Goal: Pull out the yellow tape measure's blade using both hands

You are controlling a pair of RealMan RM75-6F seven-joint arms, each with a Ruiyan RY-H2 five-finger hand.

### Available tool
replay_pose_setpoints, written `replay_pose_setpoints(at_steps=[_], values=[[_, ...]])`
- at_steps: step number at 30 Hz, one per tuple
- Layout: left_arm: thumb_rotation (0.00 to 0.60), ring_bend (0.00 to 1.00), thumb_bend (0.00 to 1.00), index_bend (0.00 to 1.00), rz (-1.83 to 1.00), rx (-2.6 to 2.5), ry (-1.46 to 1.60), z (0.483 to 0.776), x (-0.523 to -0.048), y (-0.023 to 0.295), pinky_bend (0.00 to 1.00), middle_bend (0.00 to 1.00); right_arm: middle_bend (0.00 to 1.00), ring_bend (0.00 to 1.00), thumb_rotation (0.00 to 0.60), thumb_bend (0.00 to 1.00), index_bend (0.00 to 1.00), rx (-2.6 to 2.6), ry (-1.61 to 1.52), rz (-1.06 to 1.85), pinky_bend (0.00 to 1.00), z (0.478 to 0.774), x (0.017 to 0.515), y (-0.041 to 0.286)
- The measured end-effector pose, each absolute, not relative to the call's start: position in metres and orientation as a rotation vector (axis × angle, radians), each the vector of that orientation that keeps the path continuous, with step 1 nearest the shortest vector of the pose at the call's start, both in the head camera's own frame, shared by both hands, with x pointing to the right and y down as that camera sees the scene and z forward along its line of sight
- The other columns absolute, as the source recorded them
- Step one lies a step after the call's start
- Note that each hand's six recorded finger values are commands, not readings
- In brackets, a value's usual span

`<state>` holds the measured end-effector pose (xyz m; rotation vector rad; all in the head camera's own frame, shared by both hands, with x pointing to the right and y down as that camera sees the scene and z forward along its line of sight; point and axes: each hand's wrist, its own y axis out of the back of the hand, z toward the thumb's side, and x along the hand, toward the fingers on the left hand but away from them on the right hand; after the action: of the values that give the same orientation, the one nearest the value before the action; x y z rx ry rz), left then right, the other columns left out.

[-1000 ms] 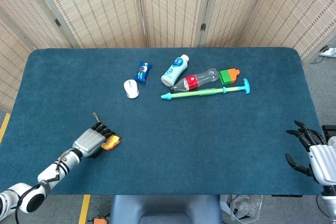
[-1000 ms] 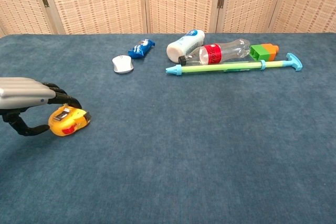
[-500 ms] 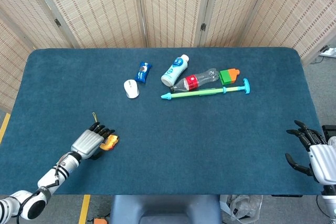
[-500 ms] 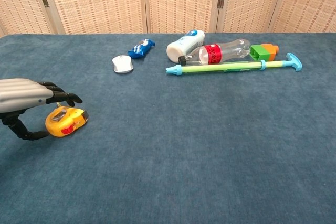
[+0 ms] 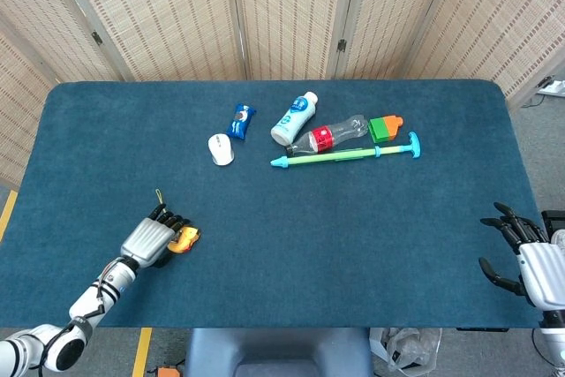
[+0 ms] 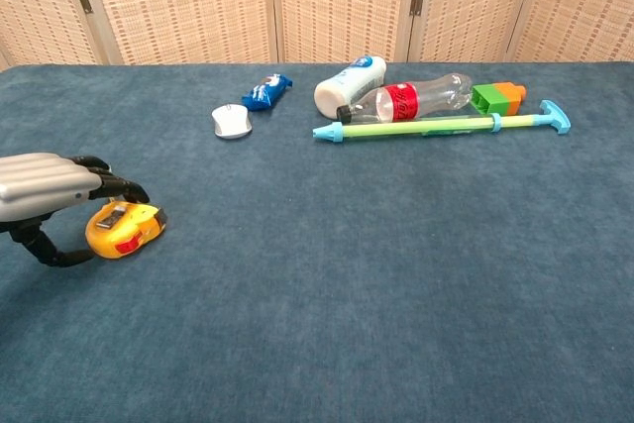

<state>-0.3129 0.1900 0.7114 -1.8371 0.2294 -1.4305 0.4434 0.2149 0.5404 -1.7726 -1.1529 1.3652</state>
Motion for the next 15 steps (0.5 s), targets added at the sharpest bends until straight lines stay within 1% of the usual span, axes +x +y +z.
replay_pose_setpoints(at_steps=[9, 15], values=[[0.600, 0.22, 0.39, 0.22, -1.427, -1.839, 0.258, 0.7142, -0.3123, 0.1909, 0.06, 0.26, 0.12, 0.19, 0.600, 0.37, 0.23, -1.771, -1.150, 1.369, 0.15, 0.5399, 0.4420, 0.2146], [0.600, 0.28, 0.38, 0.29, -1.409, -1.850, 0.300, 0.7140, -0.3097, 0.1893, 0.09, 0.33, 0.12, 0.19, 0.600, 0.37, 0.23, -1.776, -1.141, 1.371, 0.15, 0.5407, 0.4394, 0.2141]])
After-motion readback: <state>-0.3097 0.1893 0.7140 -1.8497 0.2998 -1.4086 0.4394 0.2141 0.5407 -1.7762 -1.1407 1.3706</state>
